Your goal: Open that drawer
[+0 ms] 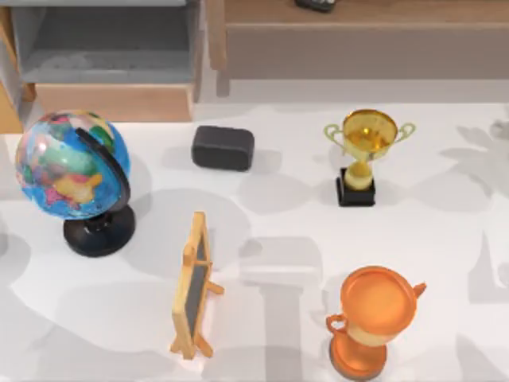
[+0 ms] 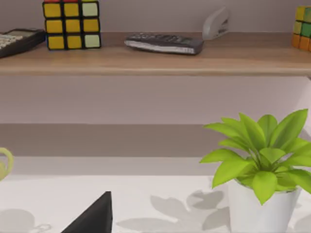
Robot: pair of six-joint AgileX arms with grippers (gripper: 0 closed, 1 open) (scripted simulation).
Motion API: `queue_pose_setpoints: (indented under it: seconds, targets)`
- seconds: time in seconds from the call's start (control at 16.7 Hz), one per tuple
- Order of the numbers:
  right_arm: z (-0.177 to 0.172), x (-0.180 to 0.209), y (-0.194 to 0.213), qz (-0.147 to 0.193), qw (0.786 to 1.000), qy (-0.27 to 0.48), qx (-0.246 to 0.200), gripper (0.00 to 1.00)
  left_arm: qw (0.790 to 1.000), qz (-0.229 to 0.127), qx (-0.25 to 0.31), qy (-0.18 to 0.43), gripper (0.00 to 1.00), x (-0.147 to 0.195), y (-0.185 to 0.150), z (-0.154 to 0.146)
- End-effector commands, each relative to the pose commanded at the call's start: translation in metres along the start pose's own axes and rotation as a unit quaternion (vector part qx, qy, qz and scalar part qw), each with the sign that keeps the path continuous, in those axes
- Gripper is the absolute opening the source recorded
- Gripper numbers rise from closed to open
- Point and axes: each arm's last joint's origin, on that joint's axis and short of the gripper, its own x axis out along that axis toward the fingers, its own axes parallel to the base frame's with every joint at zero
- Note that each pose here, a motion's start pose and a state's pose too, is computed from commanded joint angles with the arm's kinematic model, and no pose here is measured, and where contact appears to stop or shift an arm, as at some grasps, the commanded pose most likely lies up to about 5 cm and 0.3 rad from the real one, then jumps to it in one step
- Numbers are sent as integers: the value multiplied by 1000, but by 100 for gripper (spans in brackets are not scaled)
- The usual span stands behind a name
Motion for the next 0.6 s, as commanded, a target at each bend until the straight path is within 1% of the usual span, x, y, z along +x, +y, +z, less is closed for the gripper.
queue_pose_setpoints:
  seconds: [0.36,0.48,0.6]
  targets:
    - [0,0,0,0,1000,0,0,100,1000,0,1,0,0,-4,-1,0]
    - [0,0,0,0,1000,0,0,100,1000,2,2,0,0,-13,0,-1]
    - [0,0,0,0,1000,0,0,100,1000,-1,0,-1,0,-30,-2,-1]
